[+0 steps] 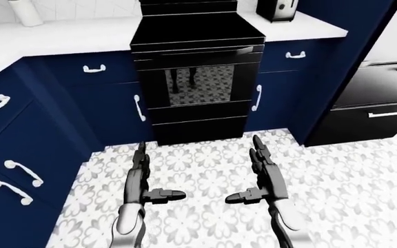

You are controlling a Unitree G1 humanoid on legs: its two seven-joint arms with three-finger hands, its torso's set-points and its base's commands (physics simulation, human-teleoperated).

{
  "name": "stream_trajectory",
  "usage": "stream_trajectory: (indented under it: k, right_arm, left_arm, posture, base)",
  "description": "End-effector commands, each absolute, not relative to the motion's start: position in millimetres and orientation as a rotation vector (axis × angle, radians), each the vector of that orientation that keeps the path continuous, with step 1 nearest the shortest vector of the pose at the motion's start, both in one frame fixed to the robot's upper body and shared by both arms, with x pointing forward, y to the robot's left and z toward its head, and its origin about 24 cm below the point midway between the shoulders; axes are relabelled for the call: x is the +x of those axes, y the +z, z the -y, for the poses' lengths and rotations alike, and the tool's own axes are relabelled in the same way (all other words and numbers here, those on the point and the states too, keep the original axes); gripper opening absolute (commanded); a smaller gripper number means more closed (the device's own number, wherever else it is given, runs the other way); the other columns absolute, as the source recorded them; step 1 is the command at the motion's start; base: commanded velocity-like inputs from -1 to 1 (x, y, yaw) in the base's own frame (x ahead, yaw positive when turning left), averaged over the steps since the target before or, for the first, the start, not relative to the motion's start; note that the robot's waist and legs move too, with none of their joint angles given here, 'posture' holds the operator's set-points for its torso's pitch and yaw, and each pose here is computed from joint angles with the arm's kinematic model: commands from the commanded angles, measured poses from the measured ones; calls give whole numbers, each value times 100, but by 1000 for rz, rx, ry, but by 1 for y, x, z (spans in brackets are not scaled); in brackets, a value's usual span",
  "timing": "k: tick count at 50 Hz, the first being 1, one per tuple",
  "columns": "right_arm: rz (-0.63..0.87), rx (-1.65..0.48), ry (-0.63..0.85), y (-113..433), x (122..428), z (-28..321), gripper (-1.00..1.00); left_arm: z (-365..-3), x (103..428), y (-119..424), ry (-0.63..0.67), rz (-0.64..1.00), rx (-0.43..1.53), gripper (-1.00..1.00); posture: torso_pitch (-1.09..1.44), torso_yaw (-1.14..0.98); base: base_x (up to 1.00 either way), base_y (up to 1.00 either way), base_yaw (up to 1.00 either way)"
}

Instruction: Navigate to the stove.

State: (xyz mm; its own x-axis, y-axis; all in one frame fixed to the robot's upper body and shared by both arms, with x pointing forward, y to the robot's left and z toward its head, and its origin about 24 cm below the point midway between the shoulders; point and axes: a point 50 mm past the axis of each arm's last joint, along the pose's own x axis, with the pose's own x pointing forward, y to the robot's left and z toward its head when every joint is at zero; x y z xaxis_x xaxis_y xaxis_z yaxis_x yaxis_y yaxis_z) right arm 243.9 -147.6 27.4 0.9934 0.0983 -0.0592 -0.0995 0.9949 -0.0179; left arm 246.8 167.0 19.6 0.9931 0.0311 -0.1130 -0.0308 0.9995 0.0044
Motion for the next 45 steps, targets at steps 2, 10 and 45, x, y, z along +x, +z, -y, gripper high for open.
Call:
stream_trajectory:
  k: [2,10,45]
  right_arm:
    - [50,-31,79,46,251,153,100]
    - [38,-15,74,46,257,153,100]
    - [50,-22,86,48,249,153,100]
  left_arm:
    - [-160,254,41,0,0,0,100]
    - [-160,254,41,0,0,0,100]
    - [-160,254,41,0,0,0,100]
  posture:
    - [0,0]
    - [0,0]
    - [0,0]
  base:
    - [16,0,0]
    - [16,0,0]
    - [16,0,0]
